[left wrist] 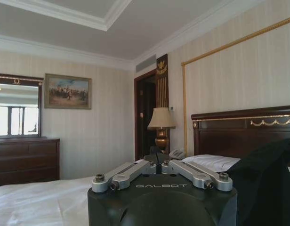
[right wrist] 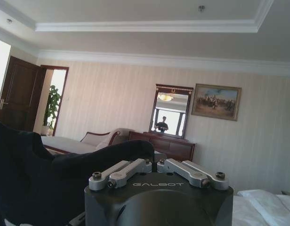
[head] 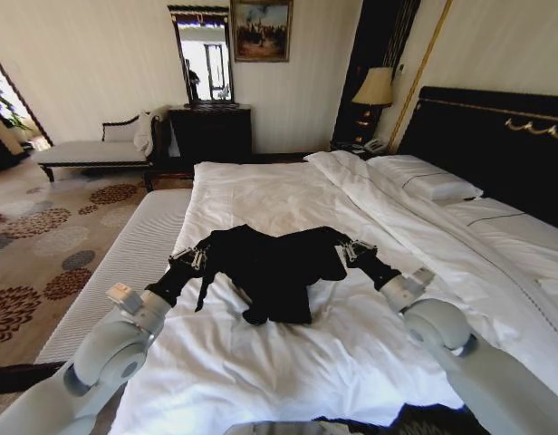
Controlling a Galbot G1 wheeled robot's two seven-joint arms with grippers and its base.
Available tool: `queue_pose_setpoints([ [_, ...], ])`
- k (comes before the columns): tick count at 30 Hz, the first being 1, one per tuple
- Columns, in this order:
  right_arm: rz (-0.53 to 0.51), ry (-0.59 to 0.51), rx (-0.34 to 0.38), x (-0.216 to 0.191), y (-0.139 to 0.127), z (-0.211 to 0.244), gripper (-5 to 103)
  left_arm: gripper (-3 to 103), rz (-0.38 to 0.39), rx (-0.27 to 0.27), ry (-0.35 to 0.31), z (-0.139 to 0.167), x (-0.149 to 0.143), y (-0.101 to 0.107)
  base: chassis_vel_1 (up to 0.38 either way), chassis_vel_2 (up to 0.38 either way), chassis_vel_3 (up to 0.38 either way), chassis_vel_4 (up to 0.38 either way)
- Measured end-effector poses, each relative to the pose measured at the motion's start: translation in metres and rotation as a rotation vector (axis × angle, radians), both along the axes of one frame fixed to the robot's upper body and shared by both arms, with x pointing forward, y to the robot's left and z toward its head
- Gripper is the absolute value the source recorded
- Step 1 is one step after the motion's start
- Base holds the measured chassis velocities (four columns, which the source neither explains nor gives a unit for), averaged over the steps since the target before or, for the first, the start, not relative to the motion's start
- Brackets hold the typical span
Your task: Fold the clothes on the bed.
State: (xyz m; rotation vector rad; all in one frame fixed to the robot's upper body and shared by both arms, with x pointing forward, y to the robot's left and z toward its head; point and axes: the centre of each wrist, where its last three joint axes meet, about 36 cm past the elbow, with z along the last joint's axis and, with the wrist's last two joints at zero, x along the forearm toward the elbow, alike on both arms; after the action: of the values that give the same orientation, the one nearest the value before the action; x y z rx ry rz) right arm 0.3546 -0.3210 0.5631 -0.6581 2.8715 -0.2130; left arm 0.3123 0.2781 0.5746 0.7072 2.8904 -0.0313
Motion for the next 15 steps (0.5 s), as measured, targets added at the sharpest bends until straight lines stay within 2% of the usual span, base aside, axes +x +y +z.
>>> queue_pose_setpoints([
  [6,0.004,-0.077,-0.002,-0.019,0.001,0.042,0,0,-0.019,-0.003,-0.118,0.046,-0.010,0.006,0.000,0.000,0.000,0.000],
  [15,-0.008,-0.132,0.039,-0.033,0.003,0.069,0,0,0.052,-0.033,-0.130,0.064,-0.015,0.027,0.000,0.000,0.000,0.000],
])
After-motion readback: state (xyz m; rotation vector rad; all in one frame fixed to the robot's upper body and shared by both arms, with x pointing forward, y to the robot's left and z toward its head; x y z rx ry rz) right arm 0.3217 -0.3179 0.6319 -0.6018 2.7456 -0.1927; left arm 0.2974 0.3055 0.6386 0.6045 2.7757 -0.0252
